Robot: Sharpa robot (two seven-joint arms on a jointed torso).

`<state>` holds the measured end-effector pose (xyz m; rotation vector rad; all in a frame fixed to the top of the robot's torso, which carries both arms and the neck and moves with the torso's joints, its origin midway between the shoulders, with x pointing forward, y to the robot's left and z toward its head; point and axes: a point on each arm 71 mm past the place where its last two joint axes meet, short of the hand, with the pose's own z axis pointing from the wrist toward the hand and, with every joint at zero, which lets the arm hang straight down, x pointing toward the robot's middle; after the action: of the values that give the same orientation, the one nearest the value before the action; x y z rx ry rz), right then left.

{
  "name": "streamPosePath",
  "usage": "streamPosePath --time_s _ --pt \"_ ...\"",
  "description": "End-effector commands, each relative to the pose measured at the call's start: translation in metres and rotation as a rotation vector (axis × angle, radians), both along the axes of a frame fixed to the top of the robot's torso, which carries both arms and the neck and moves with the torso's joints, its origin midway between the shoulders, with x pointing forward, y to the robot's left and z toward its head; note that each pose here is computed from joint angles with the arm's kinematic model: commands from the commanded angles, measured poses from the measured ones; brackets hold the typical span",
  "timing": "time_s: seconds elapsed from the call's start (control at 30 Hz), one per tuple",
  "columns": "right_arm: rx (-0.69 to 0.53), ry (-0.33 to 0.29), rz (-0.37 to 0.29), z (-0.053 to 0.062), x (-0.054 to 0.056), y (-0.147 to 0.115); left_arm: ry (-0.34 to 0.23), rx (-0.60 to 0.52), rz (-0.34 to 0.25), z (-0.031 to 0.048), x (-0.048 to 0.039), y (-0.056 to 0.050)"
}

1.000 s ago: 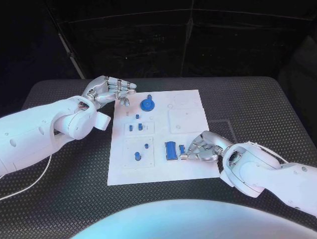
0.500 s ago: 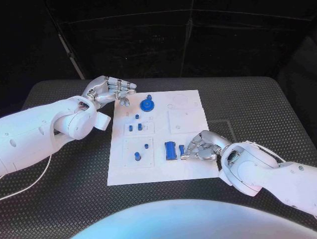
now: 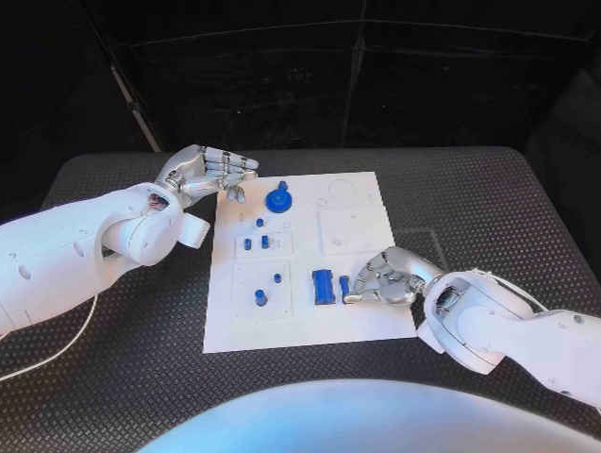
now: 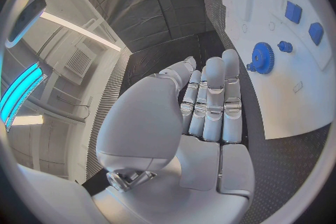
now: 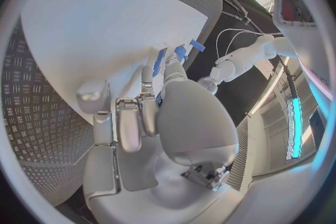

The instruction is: Assemble the parts on the task board

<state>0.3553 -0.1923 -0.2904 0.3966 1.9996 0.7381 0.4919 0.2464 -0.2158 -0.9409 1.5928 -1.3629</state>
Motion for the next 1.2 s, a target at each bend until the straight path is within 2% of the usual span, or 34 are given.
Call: streamPosePath --time_s 0.03,0.1,0.2,0.43,0.53,0.67,0.8,0.93,1.07,1.1,1.2 --pt "0.248 0.045 -0.017 0.006 0.0 0.001 -0.004 -0.008 -0.004 0.0008 0.001 -0.001" --pt "0.345 0.065 -0.031 0.008 0.003 -0.002 -0.001 -0.015 0.001 0.0003 0.0017 0.0" --pt "0.464 0.063 -0.062 0.015 0.016 -0.009 0.005 -0.032 0.014 -0.0005 0.003 0.001" --pt "0.662 -0.001 -0.18 0.029 0.066 -0.032 0.002 -0.115 0.066 -0.0023 0.0082 0.006" --pt "0.728 -0.041 -0.23 0.033 0.094 -0.04 -0.015 -0.165 0.107 -0.0031 0.013 0.009" --pt "0.781 -0.076 -0.261 0.034 0.119 -0.043 -0.036 -0.215 0.156 -0.005 0.0195 0.01" --pt "0.816 -0.103 -0.288 0.028 0.139 -0.042 -0.054 -0.249 0.211 -0.009 0.0281 0.01" --pt "0.837 -0.112 -0.304 0.02 0.153 -0.038 -0.064 -0.259 0.259 -0.0138 0.0354 0.007" --pt "0.849 -0.113 -0.307 0.014 0.16 -0.032 -0.068 -0.261 0.293 -0.0181 0.0399 0.002" --pt "0.77 -0.103 -0.334 0.012 0.157 -0.035 -0.028 -0.225 0.218 -0.0201 0.0374 -0.002" --pt "0.775 -0.108 -0.338 0.014 0.157 -0.034 -0.029 -0.224 0.222 -0.0197 0.0361 -0.003"
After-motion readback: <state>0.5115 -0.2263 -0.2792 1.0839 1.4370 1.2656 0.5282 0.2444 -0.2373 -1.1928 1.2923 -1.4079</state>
